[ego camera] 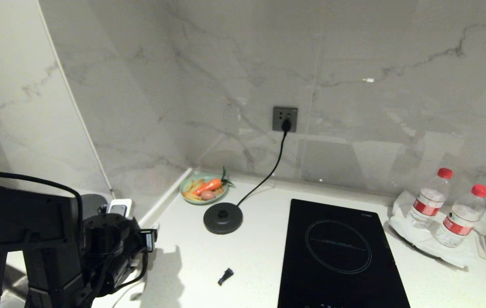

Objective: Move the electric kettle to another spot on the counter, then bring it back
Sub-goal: Place it by the sink

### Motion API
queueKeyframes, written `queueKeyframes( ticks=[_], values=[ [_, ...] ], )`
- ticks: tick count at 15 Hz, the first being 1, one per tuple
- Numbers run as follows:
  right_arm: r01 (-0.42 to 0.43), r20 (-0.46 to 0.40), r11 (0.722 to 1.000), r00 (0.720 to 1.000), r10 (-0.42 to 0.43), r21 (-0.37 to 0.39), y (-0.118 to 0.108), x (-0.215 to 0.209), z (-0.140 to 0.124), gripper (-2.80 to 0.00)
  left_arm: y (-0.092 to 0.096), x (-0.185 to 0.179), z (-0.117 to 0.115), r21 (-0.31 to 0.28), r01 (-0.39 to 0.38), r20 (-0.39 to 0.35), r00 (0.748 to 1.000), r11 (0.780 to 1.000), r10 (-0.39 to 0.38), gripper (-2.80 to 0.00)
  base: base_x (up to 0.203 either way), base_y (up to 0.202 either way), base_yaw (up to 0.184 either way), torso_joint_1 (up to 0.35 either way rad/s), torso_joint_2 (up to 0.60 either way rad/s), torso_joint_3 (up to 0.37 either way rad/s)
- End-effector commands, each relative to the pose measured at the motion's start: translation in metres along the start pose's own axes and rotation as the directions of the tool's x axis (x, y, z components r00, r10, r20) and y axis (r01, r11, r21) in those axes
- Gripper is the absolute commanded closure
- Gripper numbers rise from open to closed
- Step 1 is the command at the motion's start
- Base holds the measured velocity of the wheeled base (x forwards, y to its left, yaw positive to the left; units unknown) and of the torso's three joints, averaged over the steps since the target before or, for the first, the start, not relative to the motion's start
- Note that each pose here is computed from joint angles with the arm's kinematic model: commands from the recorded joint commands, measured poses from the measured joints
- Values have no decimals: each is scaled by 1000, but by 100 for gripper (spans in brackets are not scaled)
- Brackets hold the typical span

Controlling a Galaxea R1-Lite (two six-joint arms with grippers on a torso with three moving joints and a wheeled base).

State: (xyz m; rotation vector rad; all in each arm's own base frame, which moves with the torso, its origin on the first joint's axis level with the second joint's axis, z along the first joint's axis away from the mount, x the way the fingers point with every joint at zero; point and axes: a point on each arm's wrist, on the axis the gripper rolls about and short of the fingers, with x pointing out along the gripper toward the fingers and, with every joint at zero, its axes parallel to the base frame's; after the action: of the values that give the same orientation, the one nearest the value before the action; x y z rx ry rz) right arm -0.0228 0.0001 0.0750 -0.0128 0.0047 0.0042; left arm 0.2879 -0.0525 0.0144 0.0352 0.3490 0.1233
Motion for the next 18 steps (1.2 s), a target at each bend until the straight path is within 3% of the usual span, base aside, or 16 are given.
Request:
queueKeyframes(
  ticks=[1, 10, 18],
  values=[
    [0, 0, 1000, 1000, 0, -1, 0, 0, 0, 0, 0, -12, 11, -10, 11, 37, 999, 1000, -11, -280, 0, 0, 0, 0, 0, 0],
    [0, 0, 1000, 1000, 0, 0, 0, 0, 0, 0, -4, -37, -1, -17, 49, -31, 998, 999, -49, -280, 0, 0, 0, 0, 0, 0],
    [0, 0, 1000, 1000, 0, 0, 0, 0, 0, 0, 5, -78, 9, -17, 79, -7, 997, 997, -80, -280, 0, 0, 0, 0, 0, 0]
  ],
)
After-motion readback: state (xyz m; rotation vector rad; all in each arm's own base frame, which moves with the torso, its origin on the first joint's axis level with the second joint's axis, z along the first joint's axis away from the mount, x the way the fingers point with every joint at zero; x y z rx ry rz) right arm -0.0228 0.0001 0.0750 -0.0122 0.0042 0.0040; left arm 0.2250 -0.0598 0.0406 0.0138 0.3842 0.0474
